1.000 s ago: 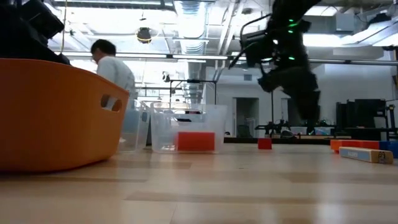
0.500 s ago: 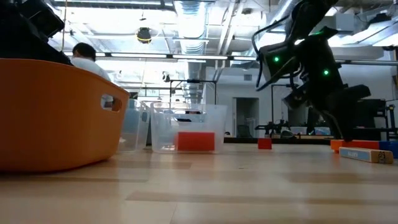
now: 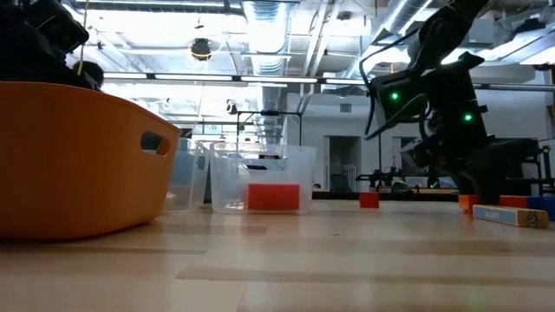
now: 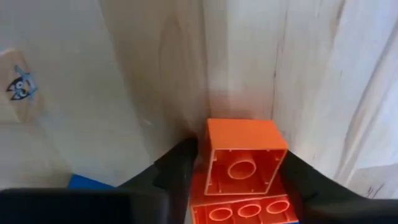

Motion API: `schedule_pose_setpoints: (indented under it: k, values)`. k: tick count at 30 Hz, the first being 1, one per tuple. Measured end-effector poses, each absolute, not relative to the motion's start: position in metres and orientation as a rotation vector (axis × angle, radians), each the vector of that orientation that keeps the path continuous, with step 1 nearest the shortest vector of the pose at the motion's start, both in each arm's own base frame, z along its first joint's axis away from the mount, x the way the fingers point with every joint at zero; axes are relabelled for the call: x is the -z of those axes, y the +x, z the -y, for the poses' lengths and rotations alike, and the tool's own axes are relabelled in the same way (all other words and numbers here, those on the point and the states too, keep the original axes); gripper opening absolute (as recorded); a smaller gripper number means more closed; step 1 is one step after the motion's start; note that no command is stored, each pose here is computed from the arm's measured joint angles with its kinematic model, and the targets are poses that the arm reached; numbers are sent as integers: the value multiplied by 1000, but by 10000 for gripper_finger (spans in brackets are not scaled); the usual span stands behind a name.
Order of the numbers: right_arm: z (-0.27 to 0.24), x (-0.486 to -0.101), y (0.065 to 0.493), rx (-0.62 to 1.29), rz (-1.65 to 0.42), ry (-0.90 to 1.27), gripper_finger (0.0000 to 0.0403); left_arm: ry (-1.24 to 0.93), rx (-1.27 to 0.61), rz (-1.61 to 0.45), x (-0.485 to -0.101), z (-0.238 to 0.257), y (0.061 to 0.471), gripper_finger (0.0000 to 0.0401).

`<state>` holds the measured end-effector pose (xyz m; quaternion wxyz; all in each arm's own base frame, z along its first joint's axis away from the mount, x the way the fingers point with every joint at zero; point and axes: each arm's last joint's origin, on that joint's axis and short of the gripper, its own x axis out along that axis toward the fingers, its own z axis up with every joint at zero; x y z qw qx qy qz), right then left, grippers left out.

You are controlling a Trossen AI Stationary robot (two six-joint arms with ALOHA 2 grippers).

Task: Sort blocks
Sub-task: Put the orange game piece into the right transparent bin

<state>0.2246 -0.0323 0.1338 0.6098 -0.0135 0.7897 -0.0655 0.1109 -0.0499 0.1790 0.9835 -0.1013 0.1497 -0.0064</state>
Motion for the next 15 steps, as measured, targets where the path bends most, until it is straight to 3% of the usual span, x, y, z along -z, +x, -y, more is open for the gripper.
schedule_pose_setpoints:
  k: [8,15]
  values:
    - [33,-140,233,132,-1800,-49,63,-201,14,-303,-179,50,111,217]
    - [36,-197,286,185,-1516,-46,35,-120,-87,-279,-179,47,111,217]
